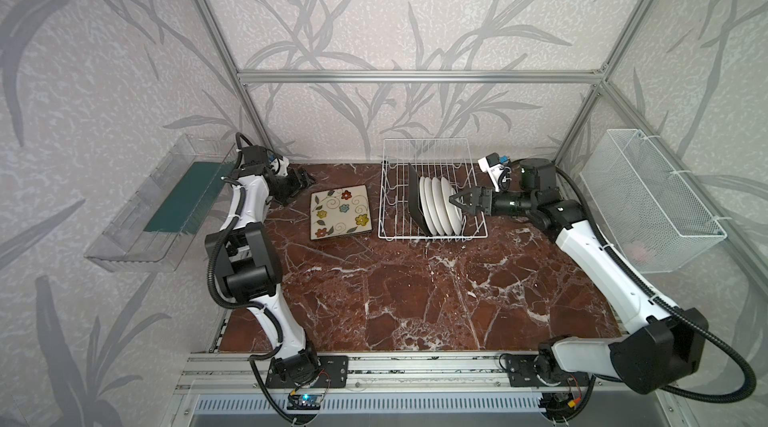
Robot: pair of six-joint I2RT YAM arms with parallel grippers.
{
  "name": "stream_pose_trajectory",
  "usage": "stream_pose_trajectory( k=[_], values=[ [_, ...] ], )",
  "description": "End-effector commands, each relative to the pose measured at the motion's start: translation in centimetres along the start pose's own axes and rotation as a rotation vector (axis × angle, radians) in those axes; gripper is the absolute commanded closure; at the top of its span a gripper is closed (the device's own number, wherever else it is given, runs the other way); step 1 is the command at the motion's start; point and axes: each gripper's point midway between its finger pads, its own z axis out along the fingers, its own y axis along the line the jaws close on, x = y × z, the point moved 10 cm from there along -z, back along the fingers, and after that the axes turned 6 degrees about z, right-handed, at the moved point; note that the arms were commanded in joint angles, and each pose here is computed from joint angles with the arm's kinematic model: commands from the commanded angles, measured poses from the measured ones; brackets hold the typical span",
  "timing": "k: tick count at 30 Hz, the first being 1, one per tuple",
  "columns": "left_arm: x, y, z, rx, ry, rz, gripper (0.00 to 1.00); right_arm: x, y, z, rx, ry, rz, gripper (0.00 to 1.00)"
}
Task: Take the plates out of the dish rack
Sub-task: 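Raise the left gripper and move it over the rack toward the dark square plate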
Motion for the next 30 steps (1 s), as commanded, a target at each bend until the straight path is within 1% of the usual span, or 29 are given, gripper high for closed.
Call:
stream_pose_trajectory(
  k=[1, 2, 3, 4, 7, 9, 13, 16, 19, 21, 24, 30],
  values=[
    [0.7, -3.8, -2.1, 0.043, -0.01, 0.098, 0.19, 0.5, 0.7, -0.9, 0.032, -0.025, -0.046, 0.01],
    [0.8, -4.8, -2.6, 0.054, -0.02, 0.121, 0.09, 0.6, 0.6, -1.0, 0.056, -0.035, -0.052, 0.01],
    [1.0, -5.6, -2.9, 0.064, -0.026, 0.144, 0.03, 0.8, 0.6, -1.1, 0.075, -0.044, -0.061, 0.01],
    [1.2, -6.6, -3.2, 0.077, -0.031, 0.171, 0.01, 1.1, 0.5, -1.2, 0.094, -0.054, -0.071, 0.01],
    [2.1, -9.7, -4.3, 0.081, -0.039, 0.263, 0.01, 1.6, 0.4, -1.8, 0.138, -0.086, -0.096, 0.01],
    [2.6, -11.4, -5.0, 0.096, -0.04, 0.301, 0.01, 1.9, 0.4, -2.1, 0.156, -0.102, -0.112, 0.01],
    [3.5, -14.4, -6.5, 0.143, -0.064, 0.336, 0.01, 2.2, 0.4, -2.6, 0.178, -0.126, -0.135, 0.01],
    [4.2, -16.2, -7.1, 0.223, -0.064, 0.327, 0.02, 2.4, 0.3, -2.7, 0.189, -0.128, -0.141, 0.01],
    [5.3, -17.4, -7.0, 0.259, -0.05, 0.313, 0.04, 2.2, 0.3, -2.7, 0.202, -0.12, -0.137, 0.01],
    [6.3, -18.1, -7.0, 0.251, -0.029, 0.327, 0.05, 2.3, 0.4, -2.7, 0.211, -0.121, -0.142, 0.01],
    [7.7, -18.9, -6.8, 0.205, -0.002, 0.351, 0.06, 2.6, 0.2, -2.7, 0.219, -0.141, -0.145, 0.01],
    [9.9, -20.0, -5.9, 0.194, 0.026, 0.354, 0.12, 2.9, -0.2, -2.4, 0.238, -0.134, -0.136, 0.01]
  ],
)
